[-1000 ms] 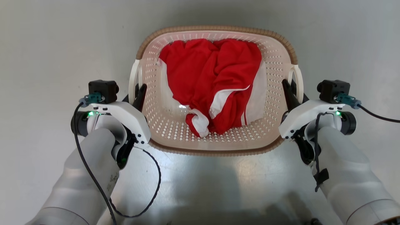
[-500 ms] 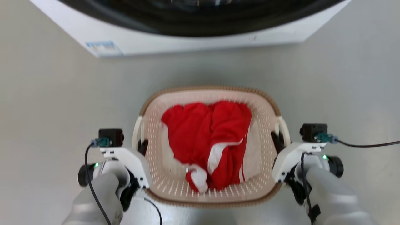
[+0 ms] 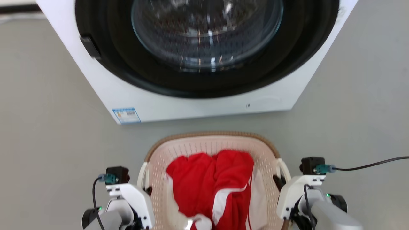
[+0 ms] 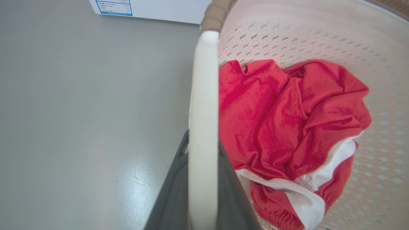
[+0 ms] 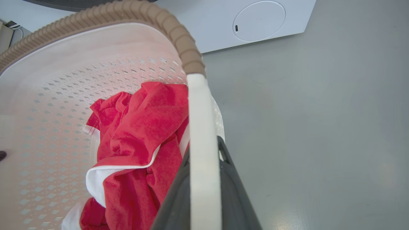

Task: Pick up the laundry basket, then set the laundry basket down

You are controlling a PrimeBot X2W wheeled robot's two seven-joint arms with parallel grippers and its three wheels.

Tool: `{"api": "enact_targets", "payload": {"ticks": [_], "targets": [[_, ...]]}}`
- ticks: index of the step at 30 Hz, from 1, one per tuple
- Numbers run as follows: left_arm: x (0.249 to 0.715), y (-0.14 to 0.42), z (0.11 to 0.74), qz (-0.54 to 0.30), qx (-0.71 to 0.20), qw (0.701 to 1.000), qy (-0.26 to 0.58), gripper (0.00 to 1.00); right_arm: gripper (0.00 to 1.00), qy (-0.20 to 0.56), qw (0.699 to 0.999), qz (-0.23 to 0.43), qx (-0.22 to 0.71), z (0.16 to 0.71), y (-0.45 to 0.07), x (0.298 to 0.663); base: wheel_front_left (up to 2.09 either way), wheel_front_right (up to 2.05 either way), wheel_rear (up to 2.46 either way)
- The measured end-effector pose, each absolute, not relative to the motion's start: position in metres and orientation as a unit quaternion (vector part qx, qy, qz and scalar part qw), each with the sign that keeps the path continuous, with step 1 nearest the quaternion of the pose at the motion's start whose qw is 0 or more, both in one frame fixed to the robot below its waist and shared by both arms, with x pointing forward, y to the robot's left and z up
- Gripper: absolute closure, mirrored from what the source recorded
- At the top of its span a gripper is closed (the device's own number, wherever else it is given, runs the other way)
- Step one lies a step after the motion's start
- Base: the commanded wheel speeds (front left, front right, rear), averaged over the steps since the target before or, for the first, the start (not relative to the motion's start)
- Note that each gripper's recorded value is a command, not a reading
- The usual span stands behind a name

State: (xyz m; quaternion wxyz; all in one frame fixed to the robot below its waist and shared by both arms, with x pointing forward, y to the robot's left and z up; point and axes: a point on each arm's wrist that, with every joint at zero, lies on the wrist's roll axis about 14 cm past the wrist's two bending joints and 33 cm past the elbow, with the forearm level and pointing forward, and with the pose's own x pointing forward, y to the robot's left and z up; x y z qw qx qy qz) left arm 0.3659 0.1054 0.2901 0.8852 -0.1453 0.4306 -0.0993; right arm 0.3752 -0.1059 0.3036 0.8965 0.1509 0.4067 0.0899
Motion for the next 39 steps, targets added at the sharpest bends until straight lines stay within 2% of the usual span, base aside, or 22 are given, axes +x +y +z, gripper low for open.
{"api": "enact_targets", "payload": {"ticks": [12,39], "targets": [[0.350,0.108,0.309,-0.102,-0.139,0.884,0.434,1.00,1.00,0.419,0.890,0.099,0.153,0.322,-0.103,0.356,0.00,0.00,0.00],[0.344,0.105,0.306,-0.105,-0.140,0.878,0.445,1.00,1.00,0.431,0.884,0.110,0.141,0.318,-0.103,0.348,0.00,0.00,0.00]]}}
